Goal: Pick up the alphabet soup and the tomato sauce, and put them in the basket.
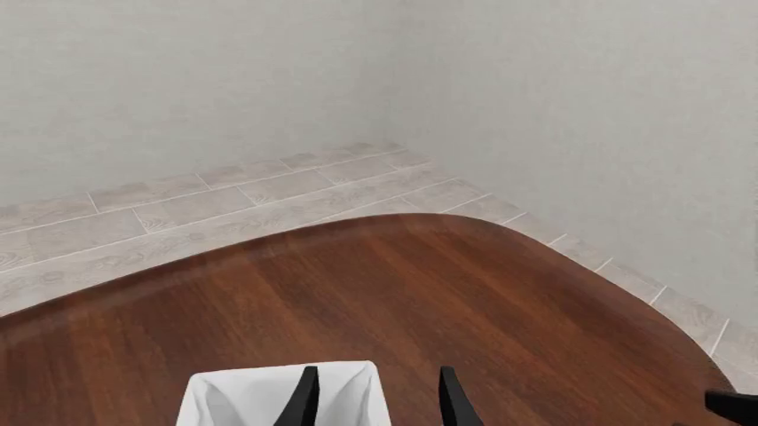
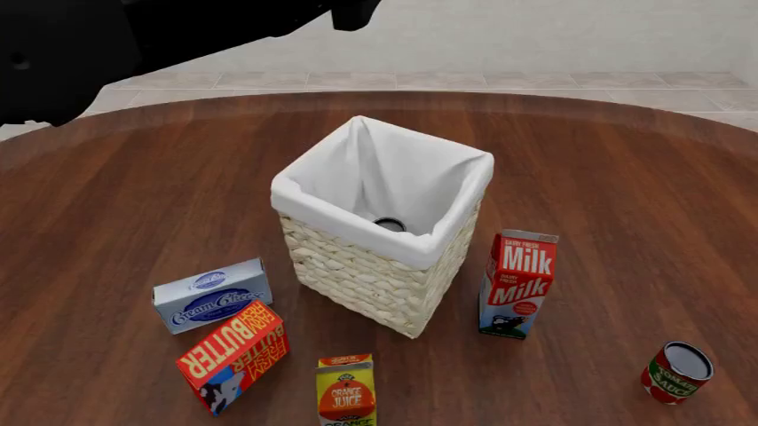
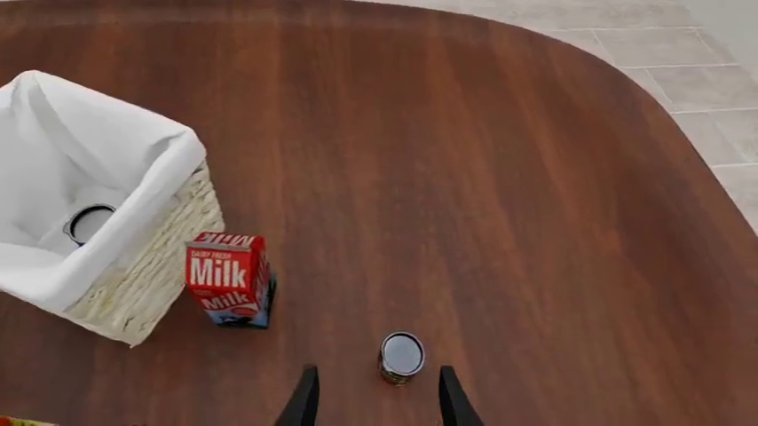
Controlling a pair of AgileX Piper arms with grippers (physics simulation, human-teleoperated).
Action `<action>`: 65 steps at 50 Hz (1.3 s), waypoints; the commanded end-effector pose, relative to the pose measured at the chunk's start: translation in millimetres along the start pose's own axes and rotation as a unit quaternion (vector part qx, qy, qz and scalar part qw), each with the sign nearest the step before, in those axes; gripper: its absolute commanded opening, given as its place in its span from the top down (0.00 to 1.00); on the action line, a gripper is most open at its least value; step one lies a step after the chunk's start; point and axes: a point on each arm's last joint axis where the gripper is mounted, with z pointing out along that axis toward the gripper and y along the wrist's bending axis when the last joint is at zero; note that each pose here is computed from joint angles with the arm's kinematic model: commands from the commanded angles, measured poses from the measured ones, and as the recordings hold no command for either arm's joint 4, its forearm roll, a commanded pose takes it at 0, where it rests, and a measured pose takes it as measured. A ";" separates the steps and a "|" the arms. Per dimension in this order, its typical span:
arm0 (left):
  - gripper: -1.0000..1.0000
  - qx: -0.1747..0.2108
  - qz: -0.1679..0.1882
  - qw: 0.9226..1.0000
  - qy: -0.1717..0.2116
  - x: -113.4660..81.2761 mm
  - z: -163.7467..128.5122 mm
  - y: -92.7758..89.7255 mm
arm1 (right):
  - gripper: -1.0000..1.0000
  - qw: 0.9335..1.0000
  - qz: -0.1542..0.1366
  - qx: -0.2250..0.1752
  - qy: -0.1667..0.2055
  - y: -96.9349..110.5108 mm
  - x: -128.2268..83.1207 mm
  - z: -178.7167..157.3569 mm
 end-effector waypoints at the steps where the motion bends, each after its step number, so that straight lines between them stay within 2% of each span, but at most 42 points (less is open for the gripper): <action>1: 0.00 0.000 0.000 1.000 0.000 0.0 0.0 0.0 | 0.00 0.999 0.024 0.024 0.034 -1.6 16.1 5.6; 7: 0.00 0.000 0.000 1.000 0.000 0.0 0.0 0.0 | 0.00 0.997 0.037 0.041 0.050 -4.1 24.9 20.4; 21: 0.00 0.000 0.000 1.000 0.000 0.0 0.0 0.0 | 0.00 0.995 0.061 0.054 0.056 -5.5 35.5 31.4; 39: 0.00 0.000 0.000 1.000 0.000 0.0 0.0 0.0 | 0.00 0.994 0.069 0.049 0.071 -5.2 47.9 50.2; 65: 0.00 0.000 0.000 1.000 0.000 0.0 0.0 0.0 | 0.00 0.991 0.066 0.067 0.092 -12.3 62.1 86.2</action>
